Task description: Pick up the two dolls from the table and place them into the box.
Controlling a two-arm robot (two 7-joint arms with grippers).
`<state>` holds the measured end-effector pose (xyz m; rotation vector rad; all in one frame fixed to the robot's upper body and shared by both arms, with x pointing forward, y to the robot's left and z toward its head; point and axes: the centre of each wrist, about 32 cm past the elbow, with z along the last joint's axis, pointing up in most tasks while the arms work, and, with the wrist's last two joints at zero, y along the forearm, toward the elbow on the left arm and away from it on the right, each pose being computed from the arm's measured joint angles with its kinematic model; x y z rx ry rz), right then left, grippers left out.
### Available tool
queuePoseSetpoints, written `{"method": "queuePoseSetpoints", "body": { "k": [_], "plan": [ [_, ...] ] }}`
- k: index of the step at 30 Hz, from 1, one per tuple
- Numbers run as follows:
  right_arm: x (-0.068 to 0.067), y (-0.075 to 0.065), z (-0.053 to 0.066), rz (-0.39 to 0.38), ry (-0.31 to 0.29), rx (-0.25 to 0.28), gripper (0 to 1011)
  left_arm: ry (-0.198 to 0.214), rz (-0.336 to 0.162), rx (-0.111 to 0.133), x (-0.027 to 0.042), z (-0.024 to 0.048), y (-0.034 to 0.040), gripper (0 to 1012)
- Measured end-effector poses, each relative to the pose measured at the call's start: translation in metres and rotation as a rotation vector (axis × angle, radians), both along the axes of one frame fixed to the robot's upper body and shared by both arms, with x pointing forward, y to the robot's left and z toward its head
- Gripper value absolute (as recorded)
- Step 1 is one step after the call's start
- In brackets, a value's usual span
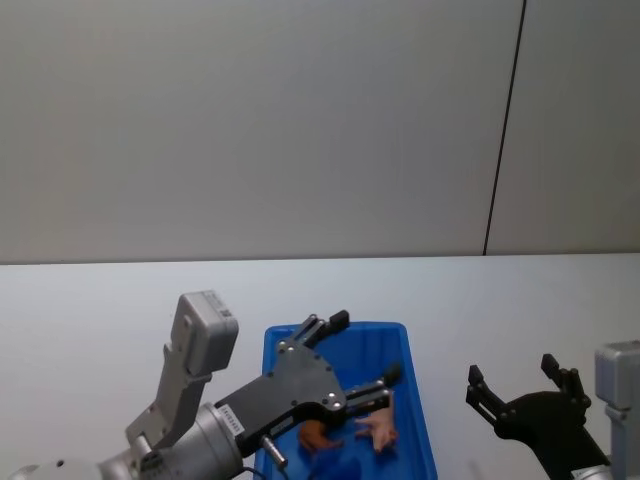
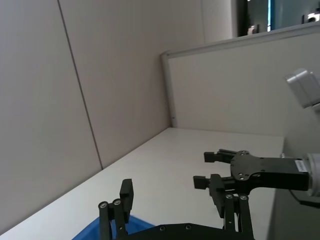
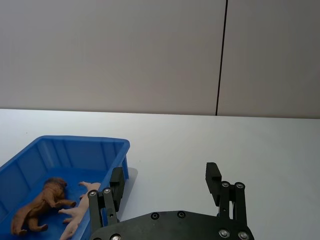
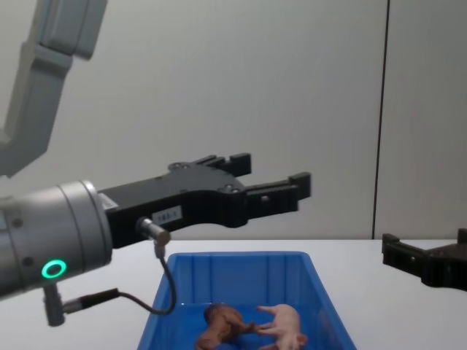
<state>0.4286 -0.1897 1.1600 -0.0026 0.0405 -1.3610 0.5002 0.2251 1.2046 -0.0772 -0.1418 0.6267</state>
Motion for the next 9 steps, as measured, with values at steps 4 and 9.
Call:
{"method": "queuePoseSetpoints", "body": {
  "k": [4,9],
  "plan": [
    [0.0000,0.0000,0.0000,0.000,0.000,0.000,1001,0.000,-0.033,-0.008,0.0044,0.0004,-0.0026,1001],
    [0.0000,0.0000,0.0000,0.000,0.000,0.000,1001,0.000,-0.067,-0.016,0.0088,0.0007,-0.0055,1001]
  ]
}}
